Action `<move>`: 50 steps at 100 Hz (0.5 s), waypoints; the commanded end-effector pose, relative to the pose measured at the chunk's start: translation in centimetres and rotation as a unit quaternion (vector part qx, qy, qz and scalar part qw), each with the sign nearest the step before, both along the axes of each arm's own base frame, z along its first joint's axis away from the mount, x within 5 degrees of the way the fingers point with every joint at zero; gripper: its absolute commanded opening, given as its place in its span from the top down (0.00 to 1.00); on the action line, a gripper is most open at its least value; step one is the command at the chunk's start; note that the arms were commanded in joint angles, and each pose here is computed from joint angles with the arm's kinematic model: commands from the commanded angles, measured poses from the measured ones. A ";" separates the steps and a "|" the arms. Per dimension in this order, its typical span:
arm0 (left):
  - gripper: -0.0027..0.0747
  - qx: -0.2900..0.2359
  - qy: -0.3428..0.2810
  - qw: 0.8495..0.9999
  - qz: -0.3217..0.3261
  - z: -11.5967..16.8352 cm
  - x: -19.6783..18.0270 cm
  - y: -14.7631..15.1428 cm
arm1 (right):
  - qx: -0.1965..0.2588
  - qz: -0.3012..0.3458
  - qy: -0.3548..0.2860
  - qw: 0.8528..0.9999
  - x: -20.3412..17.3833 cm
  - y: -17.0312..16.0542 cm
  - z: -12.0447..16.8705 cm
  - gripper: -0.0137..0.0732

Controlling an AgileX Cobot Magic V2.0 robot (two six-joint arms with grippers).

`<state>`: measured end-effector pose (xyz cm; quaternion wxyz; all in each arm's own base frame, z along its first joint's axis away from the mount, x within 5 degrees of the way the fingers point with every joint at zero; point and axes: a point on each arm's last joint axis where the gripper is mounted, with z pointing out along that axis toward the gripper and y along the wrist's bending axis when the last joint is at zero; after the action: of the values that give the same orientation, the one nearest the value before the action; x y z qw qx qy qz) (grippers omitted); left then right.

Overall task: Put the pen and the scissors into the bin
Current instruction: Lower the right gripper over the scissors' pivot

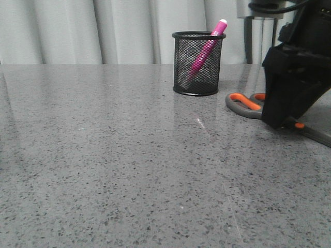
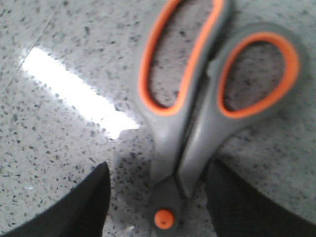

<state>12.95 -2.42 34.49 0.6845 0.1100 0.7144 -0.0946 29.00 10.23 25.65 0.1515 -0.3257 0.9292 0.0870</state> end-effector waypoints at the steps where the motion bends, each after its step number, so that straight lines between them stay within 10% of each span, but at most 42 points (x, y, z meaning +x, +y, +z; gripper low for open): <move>1: 0.99 -0.016 -0.019 1.000 0.009 1.1 -0.1 0.1 | 0.003 -0.009 -0.052 0.999 0.4 0.2 1.8 0.40; 50: 0.99 -0.017 -0.019 1.000 0.008 1.2 -0.1 0.1 | -0.006 -0.022 -0.063 0.998 0.6 -0.1 1.9 0.40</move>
<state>12.95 -2.42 34.49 0.6846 0.1108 0.7143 -0.0939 29.41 10.12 25.61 0.1668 -0.3118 0.9334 0.0605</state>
